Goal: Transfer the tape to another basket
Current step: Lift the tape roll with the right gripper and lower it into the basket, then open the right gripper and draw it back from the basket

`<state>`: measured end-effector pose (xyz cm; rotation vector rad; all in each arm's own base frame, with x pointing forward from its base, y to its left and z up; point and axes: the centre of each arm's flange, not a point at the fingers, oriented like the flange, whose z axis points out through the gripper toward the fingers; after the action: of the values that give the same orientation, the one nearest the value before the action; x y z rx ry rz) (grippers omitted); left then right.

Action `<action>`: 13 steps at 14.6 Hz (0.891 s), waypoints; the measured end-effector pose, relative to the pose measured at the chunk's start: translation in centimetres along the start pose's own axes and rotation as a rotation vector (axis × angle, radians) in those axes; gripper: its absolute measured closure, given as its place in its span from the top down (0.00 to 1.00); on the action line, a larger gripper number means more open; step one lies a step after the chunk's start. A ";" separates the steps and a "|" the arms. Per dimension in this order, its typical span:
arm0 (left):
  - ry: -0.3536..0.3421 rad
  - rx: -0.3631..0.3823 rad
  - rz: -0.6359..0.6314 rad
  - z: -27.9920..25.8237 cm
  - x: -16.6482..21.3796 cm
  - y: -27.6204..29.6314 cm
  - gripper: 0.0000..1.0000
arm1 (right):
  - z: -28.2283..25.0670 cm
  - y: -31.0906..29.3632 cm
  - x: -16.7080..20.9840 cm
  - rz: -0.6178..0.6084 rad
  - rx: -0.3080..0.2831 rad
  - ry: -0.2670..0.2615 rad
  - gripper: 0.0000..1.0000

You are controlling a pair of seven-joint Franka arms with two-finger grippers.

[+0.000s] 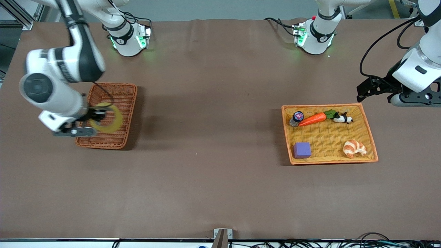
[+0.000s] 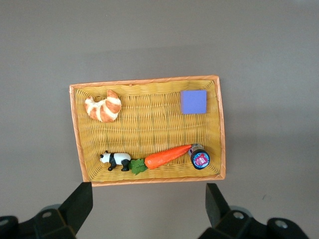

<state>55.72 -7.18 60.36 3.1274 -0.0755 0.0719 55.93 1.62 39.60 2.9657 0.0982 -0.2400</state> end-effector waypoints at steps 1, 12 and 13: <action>0.000 0.000 -0.001 0.0 0.0 0.0 1.00 | 2.1 2.3 -0.9 -0.007 0.011 0.001 0.22; -0.001 0.000 -0.004 -0.9 -0.3 -0.2 1.00 | 19.6 4.3 -7.6 -0.013 0.053 0.114 0.22; 0.001 0.000 -0.005 -1.0 -0.2 -0.2 1.00 | 20.5 4.2 -7.6 -0.015 0.052 0.112 0.22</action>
<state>55.45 -6.91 61.30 3.1277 -0.0682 0.0737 45.64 -6.32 21.59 3.0297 0.1300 -0.0791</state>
